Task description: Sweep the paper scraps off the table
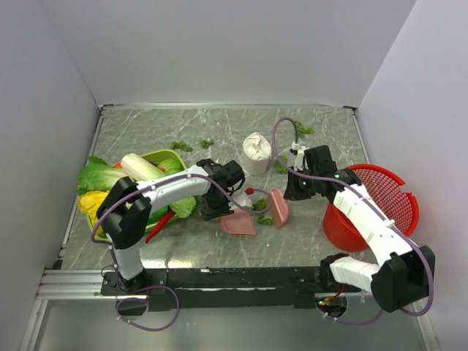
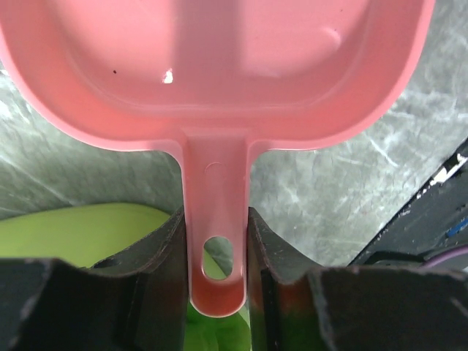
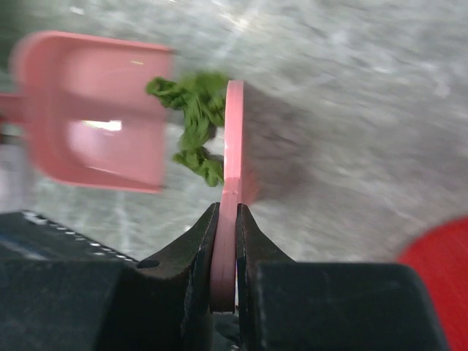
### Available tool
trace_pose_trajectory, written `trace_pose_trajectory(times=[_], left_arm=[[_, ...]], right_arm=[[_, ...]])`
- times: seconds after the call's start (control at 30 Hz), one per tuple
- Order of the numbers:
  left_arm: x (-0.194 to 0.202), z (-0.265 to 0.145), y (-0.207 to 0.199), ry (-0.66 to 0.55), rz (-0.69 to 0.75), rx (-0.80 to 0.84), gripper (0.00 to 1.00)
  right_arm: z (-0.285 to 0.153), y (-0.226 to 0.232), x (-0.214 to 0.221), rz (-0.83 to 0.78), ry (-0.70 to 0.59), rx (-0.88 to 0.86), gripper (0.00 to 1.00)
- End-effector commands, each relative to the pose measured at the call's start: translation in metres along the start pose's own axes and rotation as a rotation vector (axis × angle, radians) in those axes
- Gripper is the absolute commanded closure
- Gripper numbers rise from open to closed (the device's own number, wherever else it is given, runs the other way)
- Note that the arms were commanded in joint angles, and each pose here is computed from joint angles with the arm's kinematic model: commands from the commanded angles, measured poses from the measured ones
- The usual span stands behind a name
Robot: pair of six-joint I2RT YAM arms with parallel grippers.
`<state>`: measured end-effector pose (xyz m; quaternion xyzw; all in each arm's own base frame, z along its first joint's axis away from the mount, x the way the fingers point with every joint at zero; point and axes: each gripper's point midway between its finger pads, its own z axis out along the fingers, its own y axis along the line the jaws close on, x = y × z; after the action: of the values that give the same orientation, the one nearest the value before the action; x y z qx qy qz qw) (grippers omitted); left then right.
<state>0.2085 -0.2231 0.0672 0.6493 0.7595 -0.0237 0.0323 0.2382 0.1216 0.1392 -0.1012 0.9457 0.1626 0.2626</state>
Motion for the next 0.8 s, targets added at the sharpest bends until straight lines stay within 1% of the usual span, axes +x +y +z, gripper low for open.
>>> trace_pose_trajectory(times=[0.0,0.03,0.13,0.3,0.33,0.4,0.43,0.47,0.57,0.6,0.67,0.7,0.77], left_arm=[[-0.024,-0.005,0.007,-0.056,-0.002,-0.029,0.99],[-0.024,-0.004,0.005,-0.056,-0.003,-0.022,0.99],[-0.03,-0.003,0.004,-0.077,-0.011,-0.019,0.99],[-0.038,0.003,0.006,-0.137,-0.094,-0.044,0.99],[-0.039,0.003,0.006,-0.144,-0.101,-0.051,0.99],[-0.037,0.005,0.005,-0.156,-0.118,-0.06,0.99],[-0.034,0.006,0.004,-0.158,-0.122,-0.061,0.99],[-0.035,0.005,0.003,-0.166,-0.123,-0.059,0.99],[-0.034,0.006,0.0,-0.173,-0.13,-0.047,0.99],[-0.034,0.007,-0.001,-0.169,-0.134,-0.041,0.99],[-0.033,0.008,0.001,-0.156,-0.161,-0.053,0.99],[-0.033,0.011,0.001,-0.142,-0.191,-0.054,0.99],[-0.034,0.01,0.0,-0.135,-0.209,-0.043,0.99]], right_arm=[[0.009,0.038,-0.016,0.068,-0.031,-0.207,1.0],[0.009,0.052,-0.022,0.063,-0.037,-0.291,1.0],[0.001,0.069,-0.033,0.041,-0.047,-0.375,1.0],[-0.015,0.064,-0.03,-0.026,-0.039,-0.335,1.0],[-0.022,0.06,-0.03,-0.057,-0.064,-0.317,1.0],[-0.03,0.052,-0.025,-0.099,-0.074,-0.269,1.0],[-0.037,0.049,-0.027,-0.156,-0.105,-0.256,1.0],[-0.04,0.042,-0.031,-0.165,-0.13,-0.209,1.0],[-0.047,0.027,-0.049,-0.223,-0.207,-0.118,1.0],[-0.046,0.015,-0.058,-0.227,-0.232,-0.05,1.0],[-0.053,0.001,-0.075,-0.267,-0.277,0.032,1.0],[-0.052,-0.012,-0.082,-0.282,-0.279,0.103,1.0],[-0.058,-0.023,-0.098,-0.365,-0.301,0.173,1.0]])
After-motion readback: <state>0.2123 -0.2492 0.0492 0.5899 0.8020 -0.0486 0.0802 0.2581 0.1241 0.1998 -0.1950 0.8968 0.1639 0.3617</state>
